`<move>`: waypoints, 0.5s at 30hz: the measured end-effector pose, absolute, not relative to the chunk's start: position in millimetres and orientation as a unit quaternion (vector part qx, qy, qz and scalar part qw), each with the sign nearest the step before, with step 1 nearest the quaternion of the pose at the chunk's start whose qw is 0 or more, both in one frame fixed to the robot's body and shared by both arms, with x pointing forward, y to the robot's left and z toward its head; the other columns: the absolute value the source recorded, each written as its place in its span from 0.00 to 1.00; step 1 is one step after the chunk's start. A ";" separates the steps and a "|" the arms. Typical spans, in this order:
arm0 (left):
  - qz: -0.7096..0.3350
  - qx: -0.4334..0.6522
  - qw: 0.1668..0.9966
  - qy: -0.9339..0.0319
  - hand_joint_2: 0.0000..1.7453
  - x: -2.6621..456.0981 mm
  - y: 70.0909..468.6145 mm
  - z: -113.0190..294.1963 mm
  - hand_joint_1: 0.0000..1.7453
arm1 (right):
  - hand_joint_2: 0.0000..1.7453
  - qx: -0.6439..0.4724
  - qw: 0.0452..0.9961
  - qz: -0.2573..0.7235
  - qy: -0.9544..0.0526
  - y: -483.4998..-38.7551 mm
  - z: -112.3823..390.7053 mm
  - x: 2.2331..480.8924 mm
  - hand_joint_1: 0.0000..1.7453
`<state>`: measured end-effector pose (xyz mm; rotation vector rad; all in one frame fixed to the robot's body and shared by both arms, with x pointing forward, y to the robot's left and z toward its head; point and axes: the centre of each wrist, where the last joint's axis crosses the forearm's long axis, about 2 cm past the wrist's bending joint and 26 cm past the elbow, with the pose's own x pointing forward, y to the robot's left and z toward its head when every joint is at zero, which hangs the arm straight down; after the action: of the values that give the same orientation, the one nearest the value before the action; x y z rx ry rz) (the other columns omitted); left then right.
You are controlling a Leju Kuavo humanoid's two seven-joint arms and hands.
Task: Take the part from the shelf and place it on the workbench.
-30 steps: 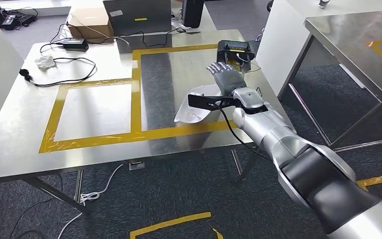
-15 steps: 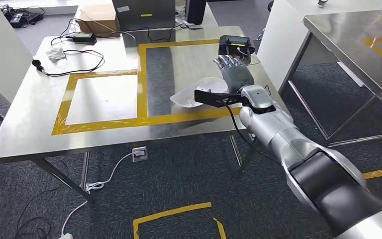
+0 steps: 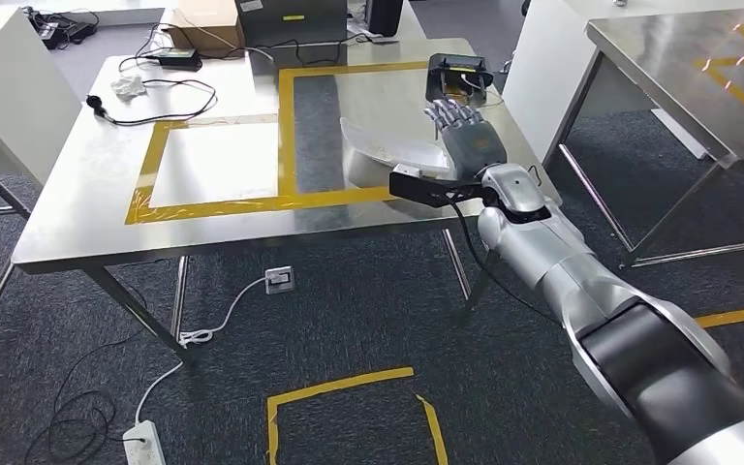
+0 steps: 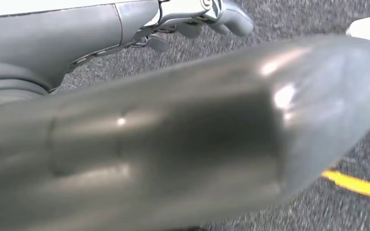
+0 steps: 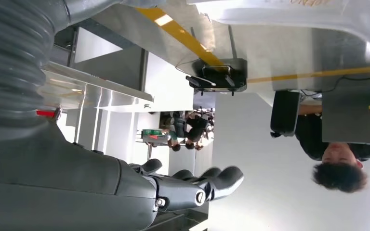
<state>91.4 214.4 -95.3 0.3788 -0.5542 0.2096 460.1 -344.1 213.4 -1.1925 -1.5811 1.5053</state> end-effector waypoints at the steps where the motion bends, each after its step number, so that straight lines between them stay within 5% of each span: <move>1: 0.103 0.186 0.939 -0.271 0.00 91.1 214.9 -95.5 0.00 | 1.00 -0.453 0.323 0.574 -0.601 -345.4 210.6 458.6 0.00; 8: 0.106 0.189 0.939 -0.267 0.00 89.4 217.7 -96.2 0.00 | 1.00 -0.446 0.334 0.567 -0.607 -349.1 201.7 453.8 0.00; 12: 0.109 0.190 0.938 -0.269 0.00 88.9 218.2 -96.4 0.00 | 0.00 -0.447 0.346 0.553 -0.612 -352.2 202.2 453.7 0.00; 15: 0.108 0.189 0.938 -0.269 0.00 88.1 217.7 -96.5 0.00 | 0.00 -0.444 0.358 0.549 -0.611 -356.3 203.4 453.9 0.00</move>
<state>88.1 217.7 -96.5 0.3861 -0.5493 0.2208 453.9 -356.3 203.4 -1.1450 -1.5764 1.4175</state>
